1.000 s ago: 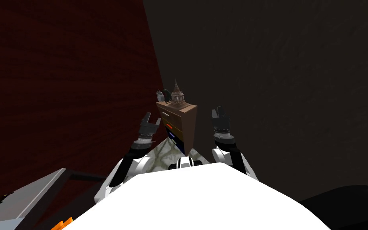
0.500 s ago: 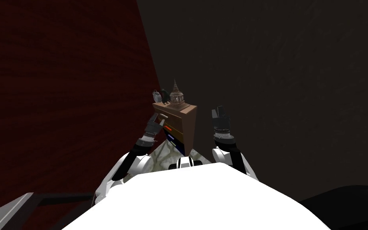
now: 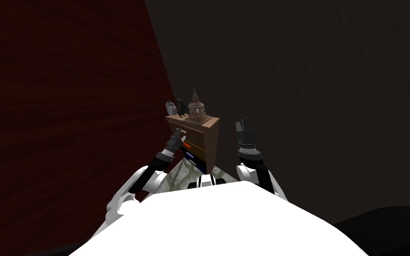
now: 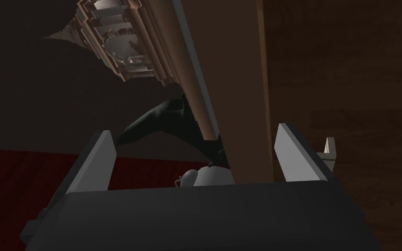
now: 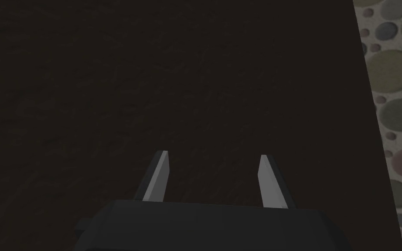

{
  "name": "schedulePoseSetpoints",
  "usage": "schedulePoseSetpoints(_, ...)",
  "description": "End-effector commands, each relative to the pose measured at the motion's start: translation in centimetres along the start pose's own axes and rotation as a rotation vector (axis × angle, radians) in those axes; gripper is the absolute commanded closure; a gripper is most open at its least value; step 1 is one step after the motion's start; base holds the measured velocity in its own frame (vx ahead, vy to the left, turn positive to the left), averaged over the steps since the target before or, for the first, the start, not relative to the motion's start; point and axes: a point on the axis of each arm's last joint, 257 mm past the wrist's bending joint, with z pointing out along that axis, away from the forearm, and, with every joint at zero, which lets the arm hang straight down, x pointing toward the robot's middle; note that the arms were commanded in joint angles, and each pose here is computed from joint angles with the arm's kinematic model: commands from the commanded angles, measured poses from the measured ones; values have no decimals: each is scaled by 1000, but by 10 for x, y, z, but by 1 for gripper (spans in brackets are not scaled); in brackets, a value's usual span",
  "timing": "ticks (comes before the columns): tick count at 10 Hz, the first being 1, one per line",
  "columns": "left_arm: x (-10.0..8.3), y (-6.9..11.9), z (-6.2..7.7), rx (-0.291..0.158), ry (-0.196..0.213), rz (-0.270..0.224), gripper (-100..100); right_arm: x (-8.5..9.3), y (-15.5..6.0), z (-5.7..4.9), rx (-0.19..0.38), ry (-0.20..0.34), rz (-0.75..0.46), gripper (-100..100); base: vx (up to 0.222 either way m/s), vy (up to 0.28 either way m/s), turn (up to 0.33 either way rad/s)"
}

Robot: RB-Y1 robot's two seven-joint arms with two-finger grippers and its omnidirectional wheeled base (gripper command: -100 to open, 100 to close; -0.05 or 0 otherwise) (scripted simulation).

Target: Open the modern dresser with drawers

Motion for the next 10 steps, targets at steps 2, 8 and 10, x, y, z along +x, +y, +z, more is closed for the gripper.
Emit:
schedulePoseSetpoints(2,1,36,1,-132,39,54,-100,0,0,0,0,0,0,0,51,95,-182)
schedulePoseSetpoints(8,-10,76,-4,-293,68,146,-100,0,0,0,0,0,0,0,27,82,-136)
schedulePoseSetpoints(10,-16,88,-7,-344,72,181,-100,0,0,0,0,0,0,0,25,93,-126)
